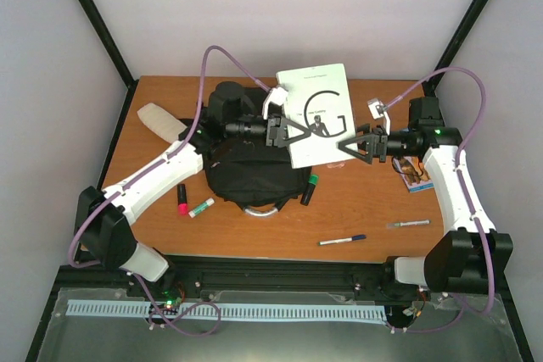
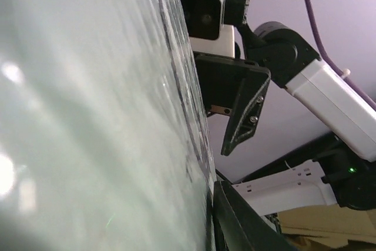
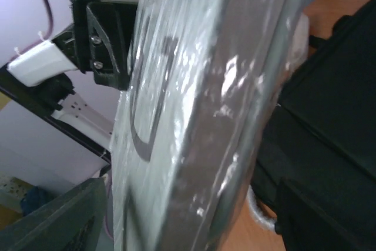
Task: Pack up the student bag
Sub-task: Pick up the book from the center of the board.
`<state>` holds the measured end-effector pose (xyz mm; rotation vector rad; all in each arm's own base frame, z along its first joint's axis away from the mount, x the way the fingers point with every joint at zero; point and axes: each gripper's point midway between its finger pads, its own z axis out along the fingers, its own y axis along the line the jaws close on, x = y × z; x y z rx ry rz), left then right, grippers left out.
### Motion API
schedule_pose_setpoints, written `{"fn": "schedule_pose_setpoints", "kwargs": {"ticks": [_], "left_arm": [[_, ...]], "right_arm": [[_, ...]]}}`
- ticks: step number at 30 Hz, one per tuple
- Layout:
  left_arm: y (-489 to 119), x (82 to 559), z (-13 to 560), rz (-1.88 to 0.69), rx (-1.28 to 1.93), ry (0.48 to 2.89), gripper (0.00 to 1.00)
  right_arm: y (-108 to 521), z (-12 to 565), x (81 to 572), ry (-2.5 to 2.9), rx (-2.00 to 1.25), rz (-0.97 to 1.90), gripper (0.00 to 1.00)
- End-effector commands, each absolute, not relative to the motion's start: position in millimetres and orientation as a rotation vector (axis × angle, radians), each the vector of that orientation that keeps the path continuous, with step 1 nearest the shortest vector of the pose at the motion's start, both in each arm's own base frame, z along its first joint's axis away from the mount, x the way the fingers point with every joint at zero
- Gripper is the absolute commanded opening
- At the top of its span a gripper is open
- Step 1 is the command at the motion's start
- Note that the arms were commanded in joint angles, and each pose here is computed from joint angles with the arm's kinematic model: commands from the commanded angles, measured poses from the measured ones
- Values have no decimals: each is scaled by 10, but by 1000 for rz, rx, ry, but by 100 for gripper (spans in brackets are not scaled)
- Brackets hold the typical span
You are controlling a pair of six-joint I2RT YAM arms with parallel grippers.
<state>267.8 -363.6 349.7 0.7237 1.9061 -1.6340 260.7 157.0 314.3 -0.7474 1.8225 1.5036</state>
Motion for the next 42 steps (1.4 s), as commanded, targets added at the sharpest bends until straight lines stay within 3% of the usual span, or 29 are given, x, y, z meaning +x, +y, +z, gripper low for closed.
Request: {"fn": "schedule_pose_setpoints", "kwargs": {"ticks": [1,13,20,26,29,31,36,42], "left_arm": [[-3631,2527,3963,-1662,901,1650,1],[-3655,2651,3648,-1654,934,1720,3],[-3700,2712,3464,-1676,947,1773,23],[-3620,2864,3351,-1578,855,1843,56],[-3502,2955,3245,-1453,805,1915,69],[-3392,3035,3089,-1344,763,2001,72],[-3046,3109,2575,-1020,688,2259,73],[-2645,2956,2152,-738,716,2411,65]], "right_arm": [[1613,3363,2515,1726,-748,1657,77],[1618,3440,2399,1704,-742,1701,47],[1619,3445,2367,1708,-743,1694,22],[1596,3314,2500,1795,-705,1591,3],[1485,3267,2638,1841,-646,1473,3],[1373,3249,2725,1862,-592,1412,3],[1108,3038,2916,1919,-485,1219,3],[925,2728,2981,1946,-415,1071,3]]}}
